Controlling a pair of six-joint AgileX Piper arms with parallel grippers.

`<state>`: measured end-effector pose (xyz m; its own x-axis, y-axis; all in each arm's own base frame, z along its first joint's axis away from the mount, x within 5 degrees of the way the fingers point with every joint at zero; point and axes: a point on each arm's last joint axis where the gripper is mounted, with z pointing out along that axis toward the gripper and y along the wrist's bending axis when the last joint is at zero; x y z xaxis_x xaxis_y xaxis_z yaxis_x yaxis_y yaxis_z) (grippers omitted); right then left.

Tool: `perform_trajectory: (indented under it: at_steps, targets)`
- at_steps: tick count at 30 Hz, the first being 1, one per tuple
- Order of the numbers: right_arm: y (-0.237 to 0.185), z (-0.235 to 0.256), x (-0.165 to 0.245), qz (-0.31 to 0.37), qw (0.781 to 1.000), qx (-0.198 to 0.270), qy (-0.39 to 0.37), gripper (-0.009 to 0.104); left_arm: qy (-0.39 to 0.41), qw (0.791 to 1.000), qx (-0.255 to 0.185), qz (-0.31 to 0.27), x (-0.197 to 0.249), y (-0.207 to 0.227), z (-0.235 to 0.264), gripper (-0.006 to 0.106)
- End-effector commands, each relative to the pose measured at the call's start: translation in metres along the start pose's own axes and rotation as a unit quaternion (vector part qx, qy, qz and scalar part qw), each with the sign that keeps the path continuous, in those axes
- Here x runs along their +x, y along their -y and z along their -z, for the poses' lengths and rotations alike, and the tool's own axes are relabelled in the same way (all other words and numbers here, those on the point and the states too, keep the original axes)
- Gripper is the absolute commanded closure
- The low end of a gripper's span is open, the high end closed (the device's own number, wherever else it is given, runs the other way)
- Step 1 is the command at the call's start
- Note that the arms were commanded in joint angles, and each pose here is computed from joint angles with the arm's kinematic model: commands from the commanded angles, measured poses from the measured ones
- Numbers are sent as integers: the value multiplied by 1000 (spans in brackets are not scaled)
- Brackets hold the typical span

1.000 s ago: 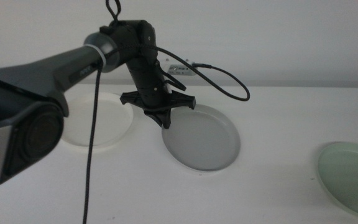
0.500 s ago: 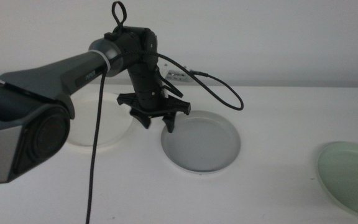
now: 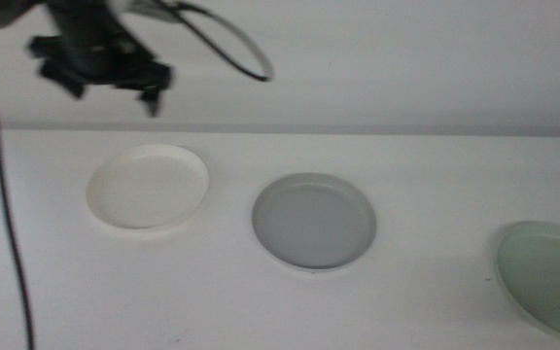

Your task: Stack the three bowls on top of each other.

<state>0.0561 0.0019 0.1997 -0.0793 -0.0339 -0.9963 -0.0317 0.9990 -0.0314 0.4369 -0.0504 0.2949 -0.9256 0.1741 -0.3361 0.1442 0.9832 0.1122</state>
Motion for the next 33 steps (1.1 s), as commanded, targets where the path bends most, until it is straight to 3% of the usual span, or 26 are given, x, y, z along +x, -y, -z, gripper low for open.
perform_trajectory:
  at_steps: [1, 6, 19, 23, 26, 29, 33]
  targets:
    - [0, 0, 12, 6, 1000, 3, -1, 2, -51, 999, 12, 12, 11, -31, -18, 7]
    - [0, 0, 12, 6, 1000, 3, -1, 2, -67, 993, 81, 62, 16, -68, -68, 7]
    - [0, 0, 12, 6, 1000, 3, -1, 2, -132, 987, 71, 62, 31, -75, -143, 7]
    - [0, 0, 12, 6, 1000, 3, -1, 2, -148, 983, 84, 68, 35, -71, -157, 13]
    - [0, 0, 12, 6, 1000, 3, -1, 2, -162, 980, 95, 71, 38, -68, -166, 24]
    - [0, 0, 12, 6, 1000, 3, -1, 2, -177, 976, 102, 72, 41, -67, -169, 48]
    - [0, 0, 12, 6, 1000, 3, -1, 2, -191, 971, 119, 85, 44, -70, -164, 97]
